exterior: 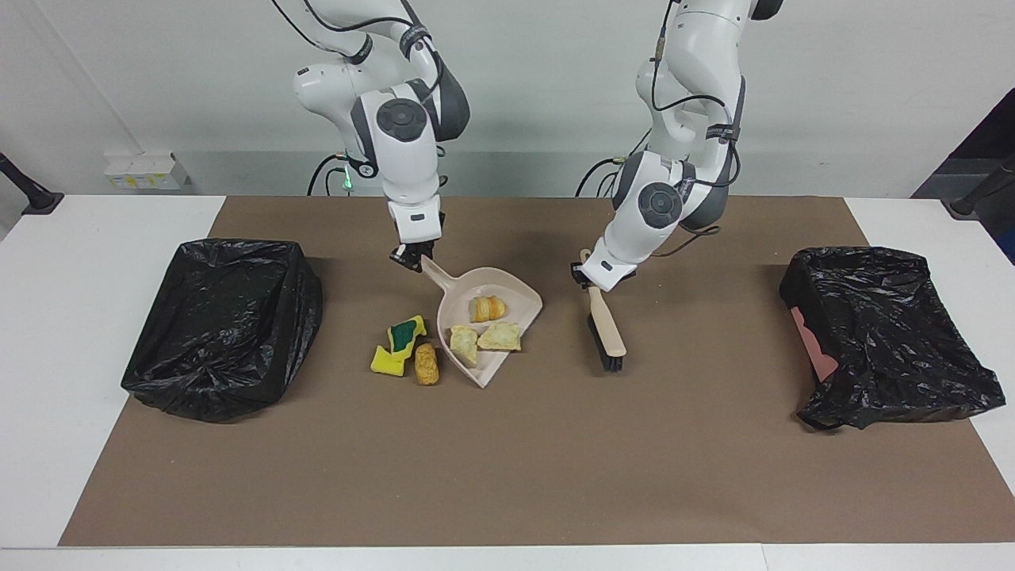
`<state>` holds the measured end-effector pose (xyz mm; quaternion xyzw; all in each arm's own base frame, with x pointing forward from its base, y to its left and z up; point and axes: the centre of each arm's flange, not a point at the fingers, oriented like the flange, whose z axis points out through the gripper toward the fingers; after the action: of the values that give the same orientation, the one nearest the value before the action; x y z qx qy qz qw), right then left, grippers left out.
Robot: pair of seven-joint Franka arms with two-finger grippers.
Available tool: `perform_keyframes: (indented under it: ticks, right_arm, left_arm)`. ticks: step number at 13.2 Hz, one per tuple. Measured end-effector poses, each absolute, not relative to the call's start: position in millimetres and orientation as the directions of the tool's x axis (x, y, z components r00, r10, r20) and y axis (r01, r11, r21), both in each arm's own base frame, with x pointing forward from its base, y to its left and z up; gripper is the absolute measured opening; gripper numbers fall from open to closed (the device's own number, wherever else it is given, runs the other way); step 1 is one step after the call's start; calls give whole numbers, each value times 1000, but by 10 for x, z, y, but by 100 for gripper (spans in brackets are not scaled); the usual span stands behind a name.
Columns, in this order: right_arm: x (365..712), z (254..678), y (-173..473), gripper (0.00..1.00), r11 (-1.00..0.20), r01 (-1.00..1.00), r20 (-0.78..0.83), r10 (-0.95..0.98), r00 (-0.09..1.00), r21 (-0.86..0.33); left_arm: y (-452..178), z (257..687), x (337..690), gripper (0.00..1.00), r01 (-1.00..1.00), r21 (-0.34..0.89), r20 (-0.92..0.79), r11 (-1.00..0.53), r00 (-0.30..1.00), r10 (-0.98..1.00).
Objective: Sweep and dump trash in bin
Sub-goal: 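Sweep the remaining bread into the dustpan with the left gripper's brush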
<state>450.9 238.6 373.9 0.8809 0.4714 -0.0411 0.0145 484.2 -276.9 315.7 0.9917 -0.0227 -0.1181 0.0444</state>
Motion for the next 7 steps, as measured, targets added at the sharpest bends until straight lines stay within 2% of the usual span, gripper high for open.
perform_keyframes:
  ticks: [3, 5, 7]
  right_arm:
    - [4490, 3674, 2365, 33, -556, 831, -81, 829, 554, -11]
    - [4480, 3629, 2370, 52, -545, 838, -62, 837, 544, -2]
    - [4482, 3583, 2379, 77, -524, 851, -23, 851, 525, 17]
  left_arm:
    - [-2816, 3199, 4973, 27, -114, 56, -257, -992, 958, -125]
    - [-2845, 3283, 5048, 27, -136, 37, -301, -990, 943, -141]
    - [-2867, 3336, 5089, 27, -144, 30, -335, -989, 931, -146]
